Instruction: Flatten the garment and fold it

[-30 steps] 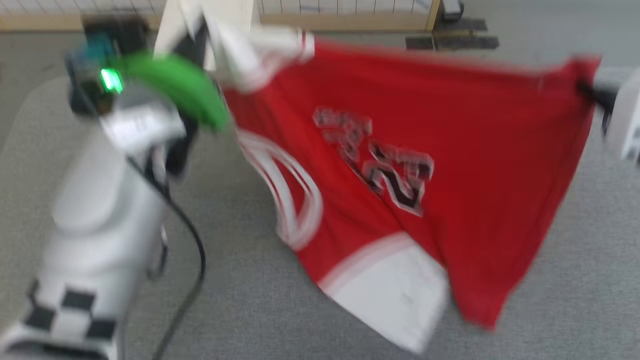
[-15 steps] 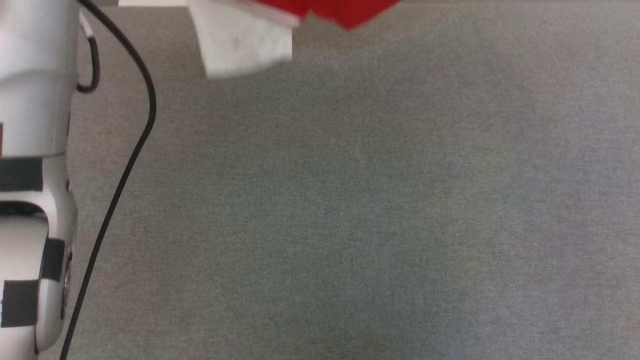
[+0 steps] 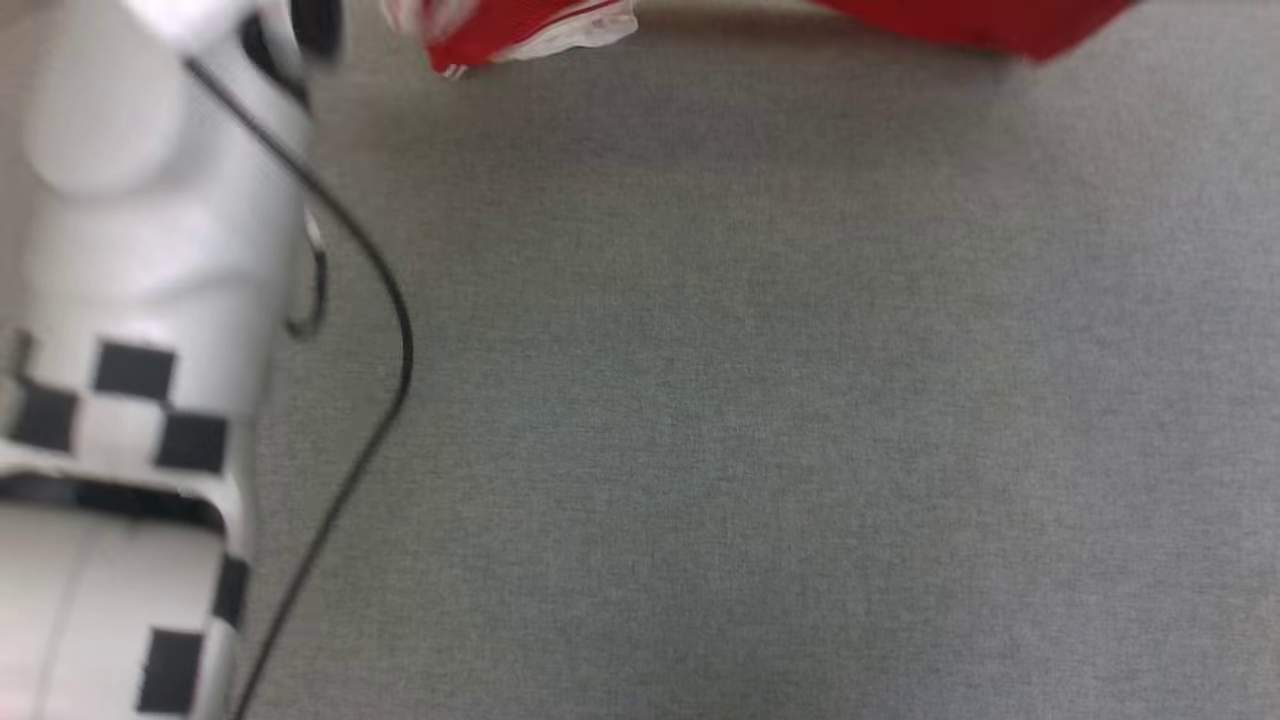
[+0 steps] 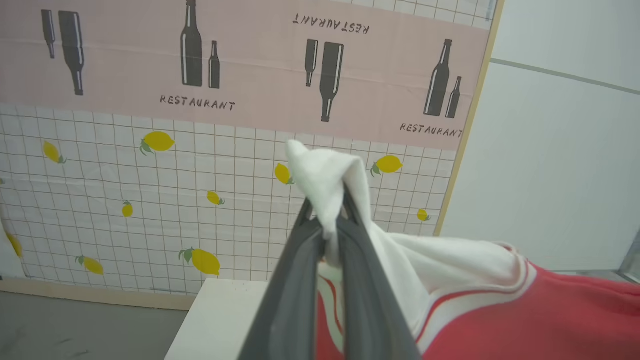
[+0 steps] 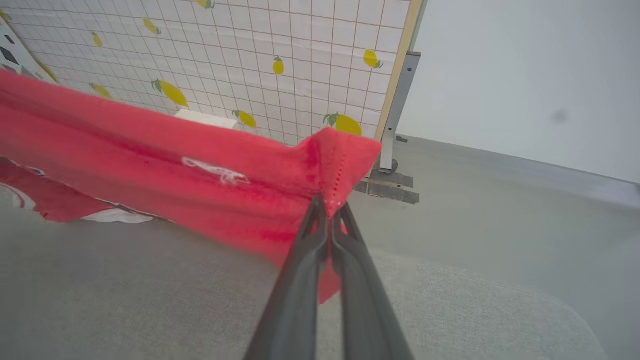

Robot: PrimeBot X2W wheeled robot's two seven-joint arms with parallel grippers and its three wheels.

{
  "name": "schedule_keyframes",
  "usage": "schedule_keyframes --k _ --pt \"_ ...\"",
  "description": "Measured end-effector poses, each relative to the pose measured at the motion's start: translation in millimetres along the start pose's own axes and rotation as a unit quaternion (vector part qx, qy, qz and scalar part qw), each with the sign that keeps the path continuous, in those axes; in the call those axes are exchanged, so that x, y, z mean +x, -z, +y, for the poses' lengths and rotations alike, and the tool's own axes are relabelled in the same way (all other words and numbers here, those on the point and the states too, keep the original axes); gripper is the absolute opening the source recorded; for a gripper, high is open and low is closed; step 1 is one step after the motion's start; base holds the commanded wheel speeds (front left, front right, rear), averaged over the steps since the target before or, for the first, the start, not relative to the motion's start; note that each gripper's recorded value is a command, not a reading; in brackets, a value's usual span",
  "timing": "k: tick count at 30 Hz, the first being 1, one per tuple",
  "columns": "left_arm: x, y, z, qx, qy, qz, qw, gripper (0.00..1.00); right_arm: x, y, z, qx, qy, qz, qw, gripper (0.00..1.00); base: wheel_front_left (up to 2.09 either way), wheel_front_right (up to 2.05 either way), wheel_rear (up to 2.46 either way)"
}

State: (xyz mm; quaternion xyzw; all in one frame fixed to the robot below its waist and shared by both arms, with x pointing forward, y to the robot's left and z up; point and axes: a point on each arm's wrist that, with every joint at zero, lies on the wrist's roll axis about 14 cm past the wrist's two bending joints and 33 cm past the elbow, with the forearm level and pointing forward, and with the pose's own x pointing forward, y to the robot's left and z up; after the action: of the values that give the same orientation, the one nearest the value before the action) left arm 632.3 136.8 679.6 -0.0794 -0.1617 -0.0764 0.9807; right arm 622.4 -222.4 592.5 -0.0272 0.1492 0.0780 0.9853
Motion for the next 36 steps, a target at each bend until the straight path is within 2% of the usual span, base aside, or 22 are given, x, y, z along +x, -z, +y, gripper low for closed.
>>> schedule_keyframes --k 4,6,8,11,17,19,24,28,32,36 --pt "-46 40 12 -0.046 -0.019 0.044 0.998 0.0 -17 58 13 0.058 -0.023 0.025 0.998 0.0 0.0 0.0 0.0" --pt "-73 58 18 -0.061 -0.032 0.067 0.995 0.0 -30 92 24 0.056 -0.033 0.052 0.997 0.0 0.0 0.0 0.0" --pt "-103 76 20 -0.079 -0.042 0.092 0.992 0.0 -46 122 34 0.084 -0.043 0.073 0.993 0.0 0.0 0.0 0.0" --pt "-156 100 21 -0.123 -0.068 0.128 0.982 0.0 -78 171 51 0.129 -0.052 0.109 0.984 0.0 0.0 0.0 0.0" --pt "-256 132 19 -0.185 -0.113 0.195 0.957 0.0 -138 235 64 0.19 -0.038 0.147 0.97 0.0 0.0 0.0 0.0" --pt "-285 139 16 -0.202 -0.125 0.215 0.947 0.0 -156 249 63 0.208 -0.027 0.151 0.966 0.0 0.0 0.0 0.0" --pt "-353 149 19 -0.234 -0.174 0.251 0.923 0.0 -196 279 55 0.212 -0.001 0.17 0.962 0.0 0.0 0.0 0.0" --pt "-407 157 17 -0.239 -0.202 0.299 0.902 0.0 -226 296 49 0.215 0.019 0.181 0.959 0.0 0.0 0.0 0.0" --pt "-441 158 14 -0.243 -0.218 0.334 0.884 0.0 -250 309 51 0.22 0.025 0.199 0.955 0.0 0.0 0.0 0.0" --pt "-455 152 15 -0.248 -0.229 0.338 0.879 0.0 -268 316 55 0.219 0.024 0.221 0.95 0.0 0.0 0.0 0.0"
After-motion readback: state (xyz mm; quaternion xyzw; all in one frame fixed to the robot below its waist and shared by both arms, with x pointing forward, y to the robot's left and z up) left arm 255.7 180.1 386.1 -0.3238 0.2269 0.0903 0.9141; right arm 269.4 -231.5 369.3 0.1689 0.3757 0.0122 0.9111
